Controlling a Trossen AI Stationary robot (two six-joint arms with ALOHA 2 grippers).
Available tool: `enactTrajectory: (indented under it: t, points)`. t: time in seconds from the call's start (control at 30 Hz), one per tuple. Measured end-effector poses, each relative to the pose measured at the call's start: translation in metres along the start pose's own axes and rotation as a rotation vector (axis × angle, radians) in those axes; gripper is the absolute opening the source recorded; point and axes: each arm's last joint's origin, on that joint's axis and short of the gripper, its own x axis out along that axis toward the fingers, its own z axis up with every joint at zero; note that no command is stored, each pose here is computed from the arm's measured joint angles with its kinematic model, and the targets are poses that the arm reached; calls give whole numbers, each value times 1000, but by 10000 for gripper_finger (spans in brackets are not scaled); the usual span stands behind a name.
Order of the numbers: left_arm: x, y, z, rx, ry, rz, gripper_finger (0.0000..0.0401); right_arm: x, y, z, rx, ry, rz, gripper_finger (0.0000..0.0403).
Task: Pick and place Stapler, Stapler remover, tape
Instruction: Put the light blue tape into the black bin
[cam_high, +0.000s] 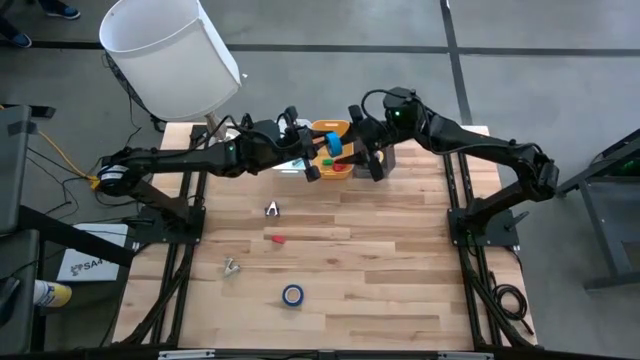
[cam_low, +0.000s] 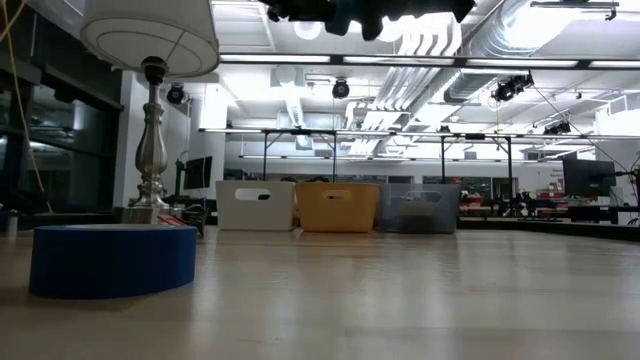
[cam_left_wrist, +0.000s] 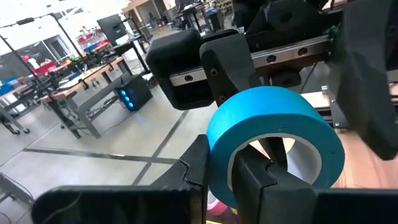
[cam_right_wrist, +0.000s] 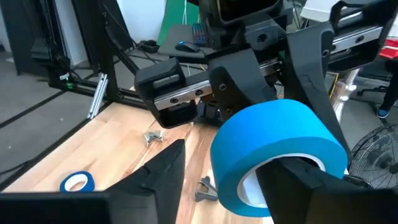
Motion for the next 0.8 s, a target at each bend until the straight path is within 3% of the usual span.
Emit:
enactTrajectory:
  t: [0.4, 0.5, 0.8]
  points:
    - [0, 0, 1, -1, -22, -20, 35, 0, 0, 0, 87, -4, 14, 46]
    - [0, 0, 1, -1, -22, -22, 36, 0, 0, 0, 89, -4, 15, 33]
    - [0, 0, -1, 61, 0, -11, 159, 0, -1, 0, 137, 6, -29, 33]
